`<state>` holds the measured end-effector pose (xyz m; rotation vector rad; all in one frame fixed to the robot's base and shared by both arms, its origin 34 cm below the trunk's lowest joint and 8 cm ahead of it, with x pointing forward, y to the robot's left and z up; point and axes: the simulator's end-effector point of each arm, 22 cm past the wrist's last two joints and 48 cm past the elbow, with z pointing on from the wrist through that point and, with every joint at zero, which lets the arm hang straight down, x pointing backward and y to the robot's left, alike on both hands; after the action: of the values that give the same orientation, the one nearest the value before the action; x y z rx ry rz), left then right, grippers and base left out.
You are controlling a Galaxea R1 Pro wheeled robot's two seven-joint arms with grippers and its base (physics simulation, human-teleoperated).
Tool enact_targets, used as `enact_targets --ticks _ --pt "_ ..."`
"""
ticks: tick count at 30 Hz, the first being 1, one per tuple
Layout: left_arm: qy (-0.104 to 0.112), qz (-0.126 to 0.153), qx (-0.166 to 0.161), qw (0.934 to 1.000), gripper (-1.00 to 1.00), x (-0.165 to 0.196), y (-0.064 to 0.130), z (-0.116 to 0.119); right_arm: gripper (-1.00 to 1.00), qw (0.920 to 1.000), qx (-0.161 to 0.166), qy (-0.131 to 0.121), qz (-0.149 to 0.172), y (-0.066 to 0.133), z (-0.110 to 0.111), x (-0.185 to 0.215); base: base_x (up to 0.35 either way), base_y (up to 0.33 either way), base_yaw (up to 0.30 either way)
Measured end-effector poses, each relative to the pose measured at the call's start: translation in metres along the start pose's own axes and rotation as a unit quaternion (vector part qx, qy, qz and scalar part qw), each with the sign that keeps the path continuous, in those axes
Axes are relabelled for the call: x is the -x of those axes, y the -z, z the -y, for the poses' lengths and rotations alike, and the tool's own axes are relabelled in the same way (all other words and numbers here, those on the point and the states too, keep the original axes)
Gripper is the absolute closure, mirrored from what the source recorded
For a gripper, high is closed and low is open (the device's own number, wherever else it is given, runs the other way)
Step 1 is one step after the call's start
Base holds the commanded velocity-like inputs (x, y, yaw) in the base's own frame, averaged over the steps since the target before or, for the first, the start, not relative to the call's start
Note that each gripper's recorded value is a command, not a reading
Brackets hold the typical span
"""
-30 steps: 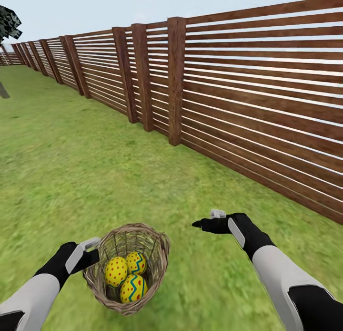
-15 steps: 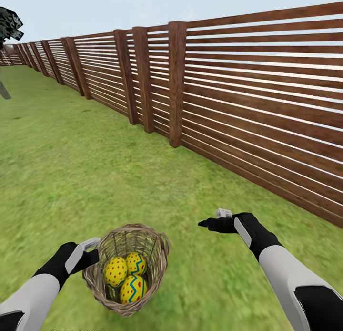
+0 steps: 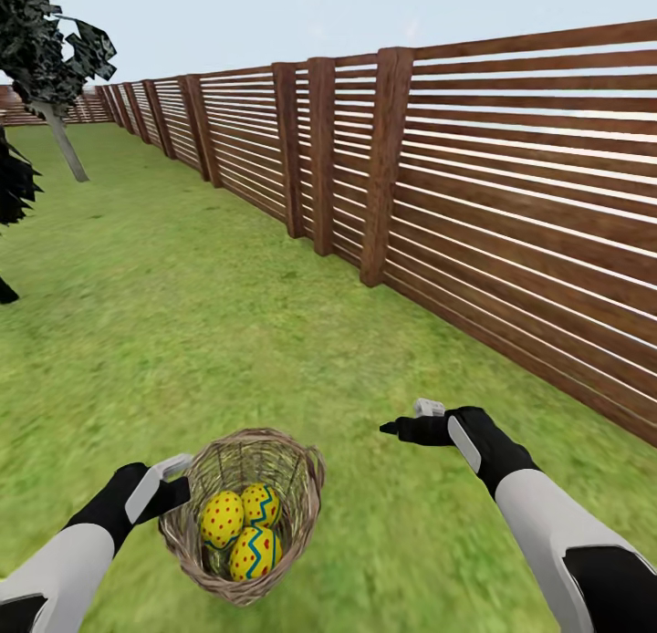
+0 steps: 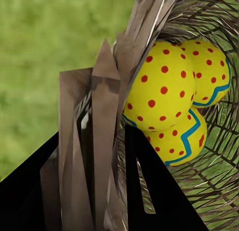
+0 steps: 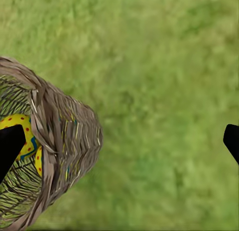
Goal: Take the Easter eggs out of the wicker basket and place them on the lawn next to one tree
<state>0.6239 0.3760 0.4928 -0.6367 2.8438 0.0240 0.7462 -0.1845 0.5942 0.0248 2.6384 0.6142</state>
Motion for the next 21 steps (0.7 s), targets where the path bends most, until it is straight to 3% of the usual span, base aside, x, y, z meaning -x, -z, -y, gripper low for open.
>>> enact_targets --ticks 21 --pt "0.001 0.000 0.001 1.0000 1.00 0.012 0.037 0.000 -1.00 1.0000 -0.001 0.001 -0.002 0.029 -0.016 0.017 0.000 0.000 0.287"
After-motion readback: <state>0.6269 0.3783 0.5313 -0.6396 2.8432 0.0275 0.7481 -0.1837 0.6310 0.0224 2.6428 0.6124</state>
